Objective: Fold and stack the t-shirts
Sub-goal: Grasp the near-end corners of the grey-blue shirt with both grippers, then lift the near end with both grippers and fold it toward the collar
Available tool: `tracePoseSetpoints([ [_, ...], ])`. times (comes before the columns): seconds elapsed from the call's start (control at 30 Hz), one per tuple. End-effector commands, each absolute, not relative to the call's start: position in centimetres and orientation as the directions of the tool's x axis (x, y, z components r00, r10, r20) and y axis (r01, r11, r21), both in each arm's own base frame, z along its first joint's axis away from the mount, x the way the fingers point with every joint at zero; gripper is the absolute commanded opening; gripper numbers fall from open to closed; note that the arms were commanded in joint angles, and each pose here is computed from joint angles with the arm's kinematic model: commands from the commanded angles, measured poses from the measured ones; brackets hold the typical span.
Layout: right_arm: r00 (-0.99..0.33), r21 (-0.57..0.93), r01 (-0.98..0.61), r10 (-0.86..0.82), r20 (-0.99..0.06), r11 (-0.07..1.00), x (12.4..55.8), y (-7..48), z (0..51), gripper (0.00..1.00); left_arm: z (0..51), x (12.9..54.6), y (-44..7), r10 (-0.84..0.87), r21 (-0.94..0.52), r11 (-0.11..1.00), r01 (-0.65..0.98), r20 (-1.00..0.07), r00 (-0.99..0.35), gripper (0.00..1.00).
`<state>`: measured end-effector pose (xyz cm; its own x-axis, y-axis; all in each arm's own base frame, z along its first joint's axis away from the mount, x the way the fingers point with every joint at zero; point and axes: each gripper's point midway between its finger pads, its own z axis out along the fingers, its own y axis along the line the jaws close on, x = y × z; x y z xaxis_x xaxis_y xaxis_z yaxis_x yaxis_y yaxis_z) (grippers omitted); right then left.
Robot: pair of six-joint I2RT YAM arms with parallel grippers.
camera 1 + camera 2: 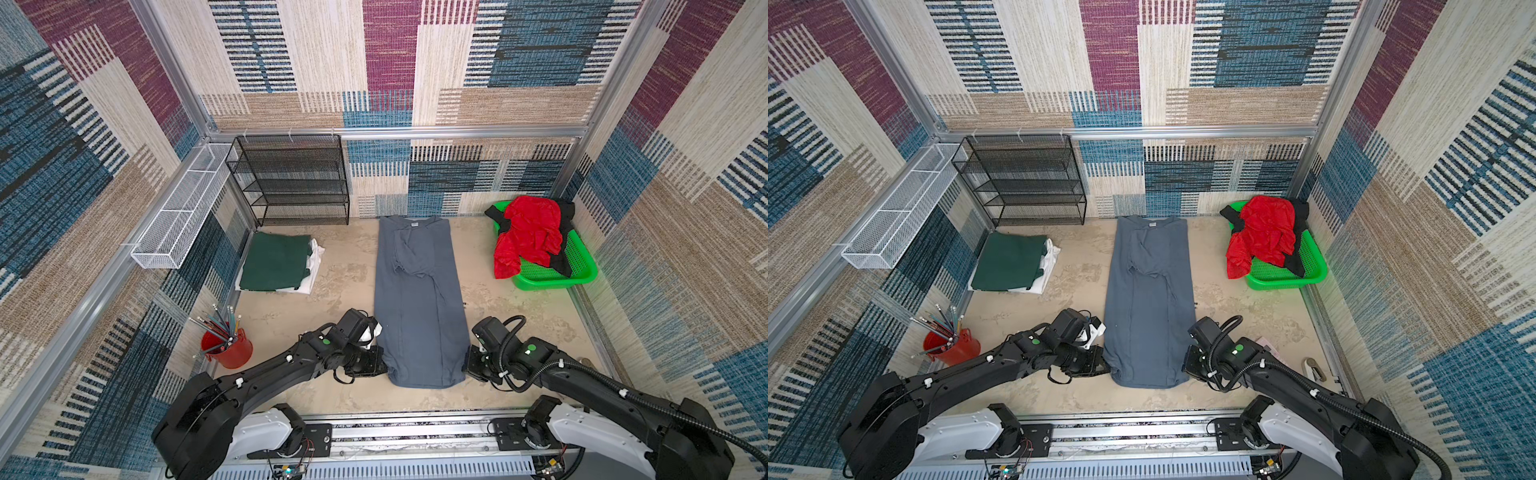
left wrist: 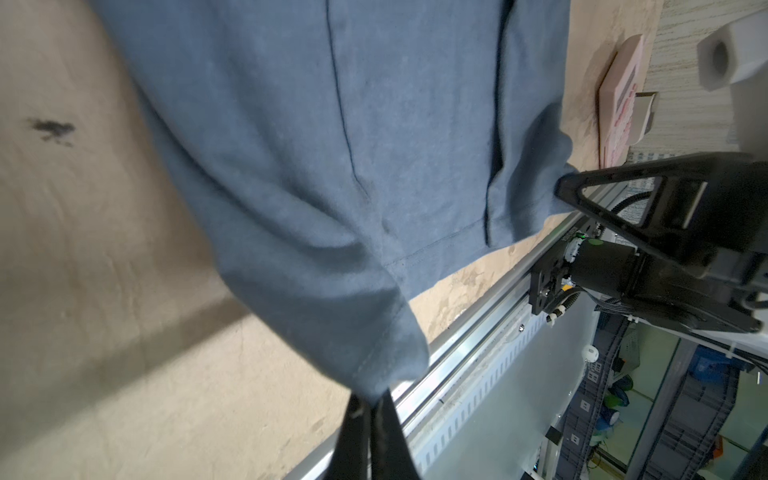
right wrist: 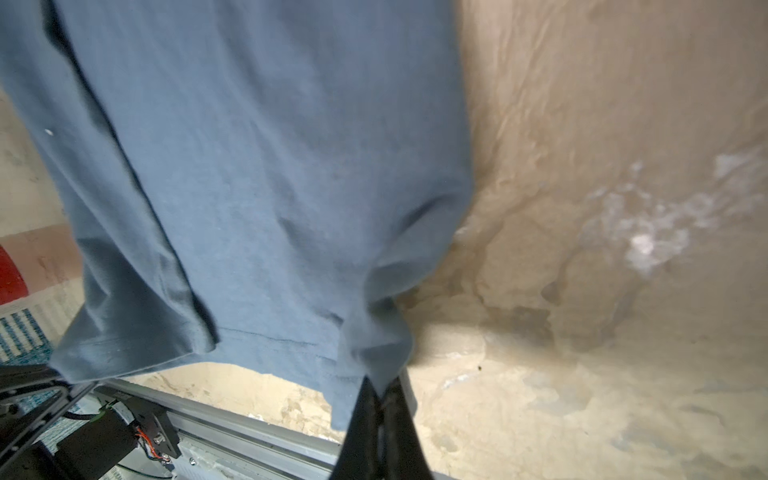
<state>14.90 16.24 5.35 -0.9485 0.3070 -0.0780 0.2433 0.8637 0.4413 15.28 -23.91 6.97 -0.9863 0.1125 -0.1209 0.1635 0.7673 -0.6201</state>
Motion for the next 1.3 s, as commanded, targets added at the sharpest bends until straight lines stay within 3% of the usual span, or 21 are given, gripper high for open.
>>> tracePoseSetpoints([
  [0.0,-0.941,0.467,0.244,0.324,-0.099,0.850,15.9,16.8,6.5,0.00,8.3,15.9,-24.6,0.080,-0.645,0.752,0.139,-0.119,-0.990,0.00],
  [0.27,-0.886,0.583,0.192,0.394,-0.243,0.790,22.6,17.7,10.8,0.00,10.8,20.4,-25.1,0.046,-0.613,0.773,0.164,-0.204,-0.978,0.00],
  [0.47,-0.850,0.569,0.176,0.415,-0.323,0.803,28.2,17.0,12.1,0.00,11.9,25.2,-25.3,-0.012,-0.630,0.764,0.140,-0.231,-0.973,0.00],
  [0.93,-0.775,0.592,0.190,0.490,-0.400,0.783,39.6,13.5,12.4,0.00,13.2,37.0,-25.6,-0.130,-0.642,0.760,0.096,-0.296,-0.946,0.00],
  [1.27,-0.788,0.615,0.184,0.489,-0.374,0.767,44.4,13.4,10.9,0.00,13.0,42.7,-23.7,-0.182,-0.599,0.799,0.062,-0.338,-0.923,0.00],
])
